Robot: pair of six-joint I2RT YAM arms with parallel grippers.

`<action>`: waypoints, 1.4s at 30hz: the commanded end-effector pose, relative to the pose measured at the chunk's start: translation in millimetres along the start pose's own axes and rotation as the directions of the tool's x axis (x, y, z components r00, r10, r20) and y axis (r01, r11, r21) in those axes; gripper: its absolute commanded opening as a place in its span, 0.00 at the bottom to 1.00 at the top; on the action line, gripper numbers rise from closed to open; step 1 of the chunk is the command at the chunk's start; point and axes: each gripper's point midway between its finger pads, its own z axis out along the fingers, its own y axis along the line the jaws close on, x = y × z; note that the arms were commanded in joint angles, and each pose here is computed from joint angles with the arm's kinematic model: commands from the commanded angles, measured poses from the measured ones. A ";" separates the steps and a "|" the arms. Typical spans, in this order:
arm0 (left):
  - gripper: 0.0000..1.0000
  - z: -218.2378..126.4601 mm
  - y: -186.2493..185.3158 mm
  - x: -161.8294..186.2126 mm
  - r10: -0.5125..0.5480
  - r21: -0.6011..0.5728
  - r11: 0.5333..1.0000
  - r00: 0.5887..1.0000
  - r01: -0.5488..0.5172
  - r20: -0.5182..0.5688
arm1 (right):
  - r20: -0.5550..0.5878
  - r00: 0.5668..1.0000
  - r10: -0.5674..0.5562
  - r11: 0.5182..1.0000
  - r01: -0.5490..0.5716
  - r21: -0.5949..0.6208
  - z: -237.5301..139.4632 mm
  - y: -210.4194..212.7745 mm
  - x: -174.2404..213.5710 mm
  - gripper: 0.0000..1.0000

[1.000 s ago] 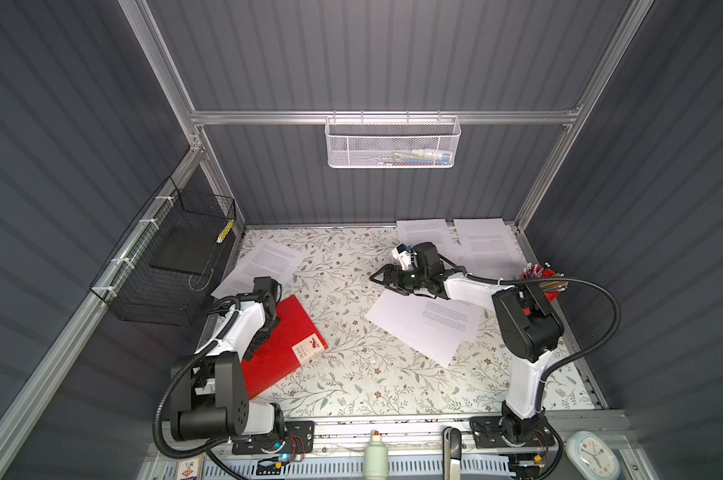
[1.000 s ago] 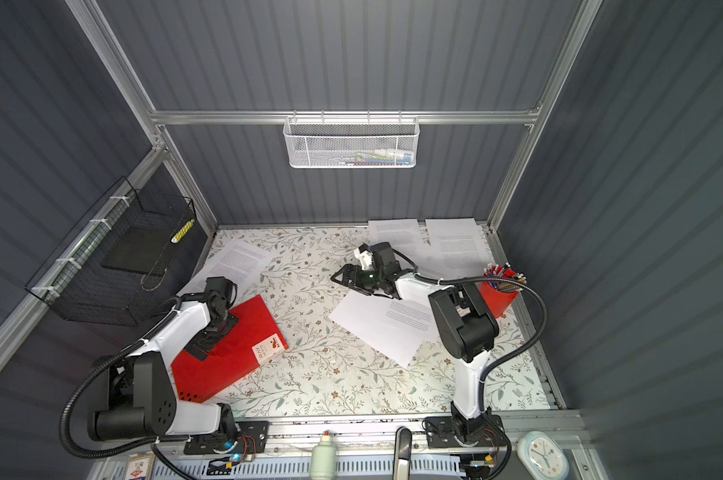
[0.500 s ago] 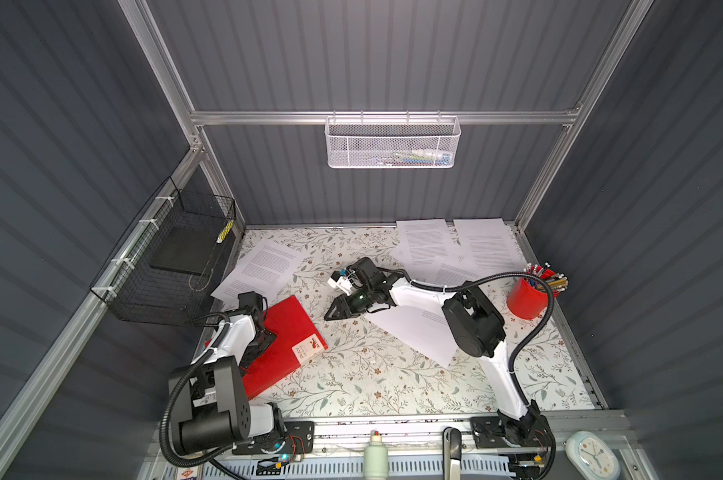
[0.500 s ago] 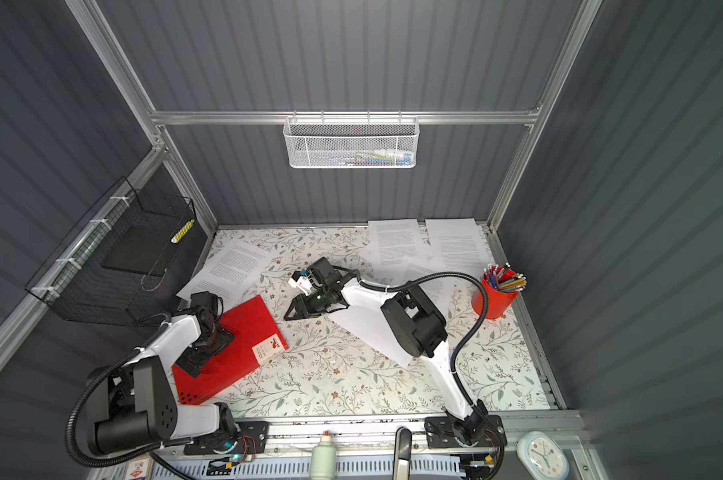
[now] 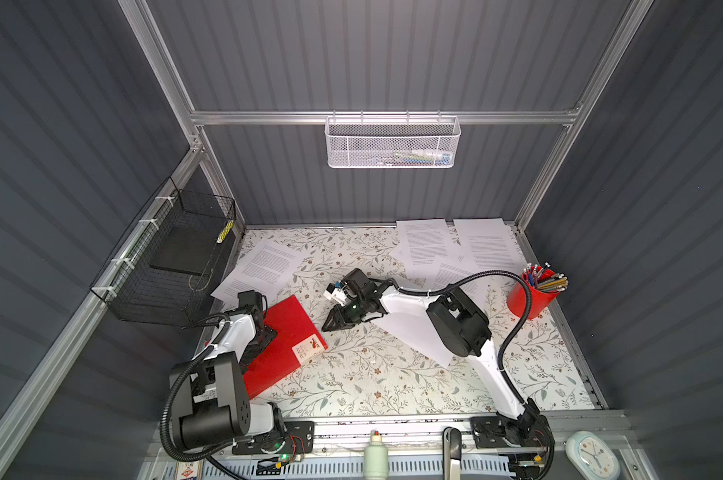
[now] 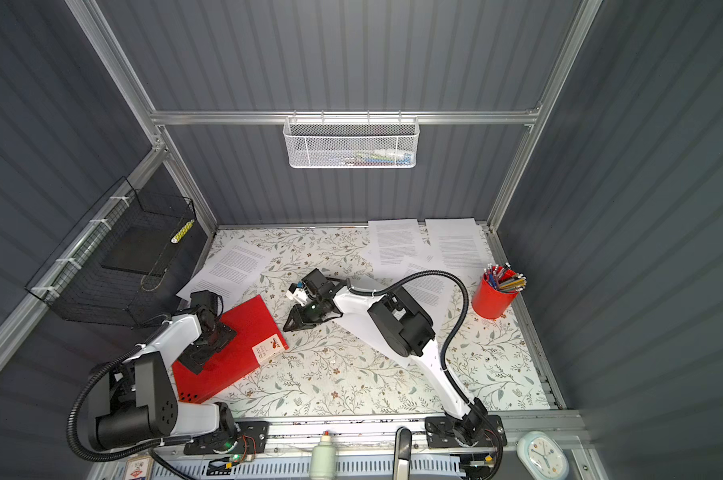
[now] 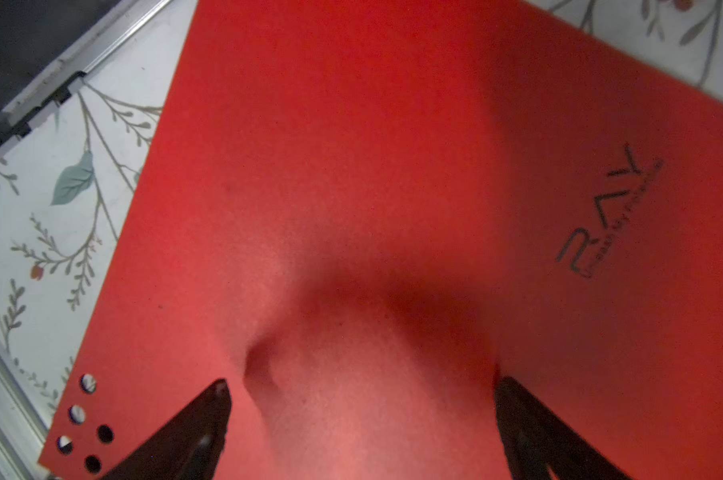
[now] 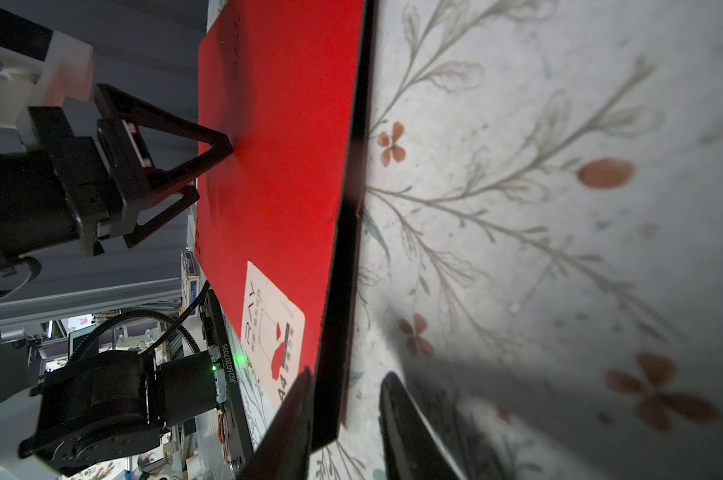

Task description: Put the files into the folder

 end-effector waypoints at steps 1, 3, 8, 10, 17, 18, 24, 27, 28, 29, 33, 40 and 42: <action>1.00 7.3 9.0 14.3 0.031 -0.029 0.999 0.998 -0.032 -0.056 | 0.006 1.000 -0.001 0.999 0.002 -0.045 10.4 11.3 -7.3 0.27; 1.00 7.6 9.0 14.5 0.031 -0.028 0.999 0.998 -0.033 -0.056 | 0.000 1.000 0.003 0.999 -0.003 -0.053 14.5 12.5 -7.2 0.27; 1.00 7.7 8.8 14.4 0.032 -0.029 0.999 0.998 -0.034 -0.057 | -0.007 1.000 0.009 0.998 -0.009 -0.058 21.7 12.7 -7.3 0.24; 1.00 7.7 8.4 14.2 0.032 -0.027 0.999 0.998 -0.034 -0.056 | -0.011 1.000 0.013 0.998 -0.013 -0.057 23.6 12.0 -7.1 0.25; 1.00 7.7 8.4 14.7 0.032 -0.024 0.999 0.998 -0.033 -0.057 | -0.030 0.999 0.022 0.997 -0.024 -0.073 30.5 12.5 -5.2 0.24; 1.00 7.6 8.2 14.5 0.031 -0.024 0.999 0.998 -0.033 -0.055 | -0.033 0.999 0.023 0.997 -0.025 -0.075 31.1 12.1 -4.6 0.24; 1.00 7.9 7.4 14.3 0.032 -0.022 0.999 0.998 -0.033 -0.057 | -0.038 0.999 0.004 0.994 -0.008 -0.108 31.8 21.5 -3.8 0.10; 1.00 3.0 2.3 9.4 0.041 0.002 0.999 0.998 -0.041 -0.044 | -0.021 1.000 -0.003 0.993 0.001 -0.118 27.6 24.1 -5.7 0.00; 1.00 -1.5 -0.7 5.6 0.046 0.017 0.999 0.998 -0.045 -0.033 | -0.008 1.000 -0.006 0.992 0.005 -0.126 24.3 26.2 -7.6 0.00; 1.00 -8.8 -4.4 1.0 0.052 0.040 0.998 0.998 -0.051 -0.022 | 0.005 1.000 -0.008 0.991 0.009 -0.132 19.4 28.5 -10.2 0.00; 1.00 -54.9 -29.0 -20.6 0.084 0.198 0.976 0.994 -0.096 0.069 | 0.116 0.993 -0.003 0.995 0.015 -0.101 -25.2 27.3 -28.6 0.00; 1.00 -133.8 -81.4 -24.0 0.248 0.301 0.900 0.938 -0.316 0.243 | 0.371 0.925 0.081 0.996 -0.065 -0.055 -152.4 1.3 -47.6 0.00; 1.00 -139.9 -86.5 -22.4 0.258 0.305 0.892 0.930 -0.334 0.263 | 0.414 0.906 0.090 0.996 -0.075 -0.052 -179.5 2.1 -45.0 0.00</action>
